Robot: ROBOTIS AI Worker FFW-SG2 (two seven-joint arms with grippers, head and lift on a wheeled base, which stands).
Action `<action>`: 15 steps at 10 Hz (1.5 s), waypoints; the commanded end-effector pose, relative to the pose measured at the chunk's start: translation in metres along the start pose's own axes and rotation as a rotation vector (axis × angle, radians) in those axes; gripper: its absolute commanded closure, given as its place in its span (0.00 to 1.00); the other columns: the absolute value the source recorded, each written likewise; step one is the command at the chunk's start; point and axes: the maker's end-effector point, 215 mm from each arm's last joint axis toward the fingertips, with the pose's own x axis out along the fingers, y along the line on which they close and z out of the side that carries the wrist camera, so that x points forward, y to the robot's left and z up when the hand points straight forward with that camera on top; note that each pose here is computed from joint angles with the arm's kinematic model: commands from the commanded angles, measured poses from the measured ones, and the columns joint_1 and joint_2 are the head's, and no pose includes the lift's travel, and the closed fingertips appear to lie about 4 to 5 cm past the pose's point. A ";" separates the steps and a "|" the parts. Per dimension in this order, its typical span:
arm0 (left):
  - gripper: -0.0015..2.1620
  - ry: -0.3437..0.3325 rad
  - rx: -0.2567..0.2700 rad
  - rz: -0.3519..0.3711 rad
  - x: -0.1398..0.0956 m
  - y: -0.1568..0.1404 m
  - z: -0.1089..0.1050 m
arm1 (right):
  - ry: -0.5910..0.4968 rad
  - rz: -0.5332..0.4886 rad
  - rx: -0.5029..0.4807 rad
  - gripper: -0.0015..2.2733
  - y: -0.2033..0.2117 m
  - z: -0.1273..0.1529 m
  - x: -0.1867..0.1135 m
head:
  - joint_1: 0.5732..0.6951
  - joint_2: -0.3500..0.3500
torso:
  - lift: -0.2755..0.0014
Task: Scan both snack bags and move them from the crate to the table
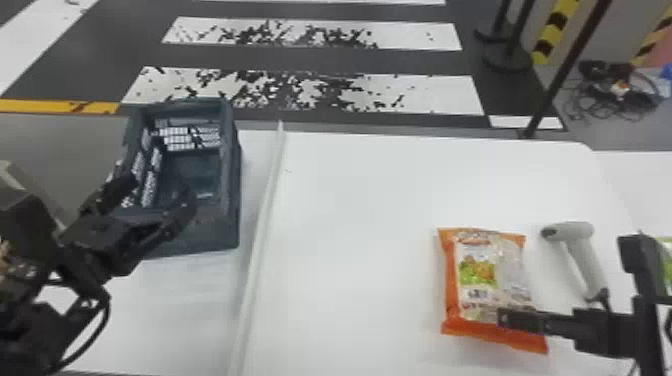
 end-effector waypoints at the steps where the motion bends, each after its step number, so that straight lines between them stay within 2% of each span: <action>1: 0.04 0.002 -0.001 0.001 0.000 0.001 -0.001 | 0.032 0.002 0.002 0.11 -0.003 -0.006 0.009 | 1.00 0.54 | 0.68; 2: 0.04 0.004 -0.002 0.002 0.000 0.001 -0.002 | 0.041 0.006 -0.014 0.34 -0.004 -0.006 0.010 | 1.00 0.54 | 0.68; 3: 0.04 0.003 -0.002 0.002 0.001 0.002 -0.002 | 0.046 -0.006 -0.046 0.92 -0.005 -0.005 0.013 | 1.00 0.55 | 0.68; 4: 0.04 0.003 -0.002 0.002 0.001 0.002 -0.002 | 0.029 0.004 -0.063 0.98 -0.003 0.001 0.012 | 1.00 0.55 | 0.68; 7: 0.04 0.003 -0.002 0.004 0.001 0.002 -0.002 | -0.043 0.074 -0.067 0.99 0.006 0.019 -0.007 | 1.00 0.55 | 0.68; 9: 0.04 0.003 -0.001 0.005 0.000 0.003 -0.002 | -0.186 0.126 -0.050 0.99 0.011 0.055 -0.039 | 1.00 0.54 | 0.68; 10: 0.04 0.003 -0.001 0.005 0.000 0.003 -0.002 | -0.272 0.100 -0.049 0.99 0.000 0.079 -0.063 | 1.00 0.53 | 0.68; 12: 0.04 0.003 -0.001 0.005 0.000 0.003 -0.002 | -0.437 0.013 -0.018 0.99 -0.034 0.122 -0.113 | 1.00 0.45 | 0.68; 15: 0.04 0.001 -0.001 0.005 0.000 0.003 -0.001 | -0.608 -0.263 0.060 0.99 -0.128 0.159 -0.175 | 1.00 0.28 | 0.68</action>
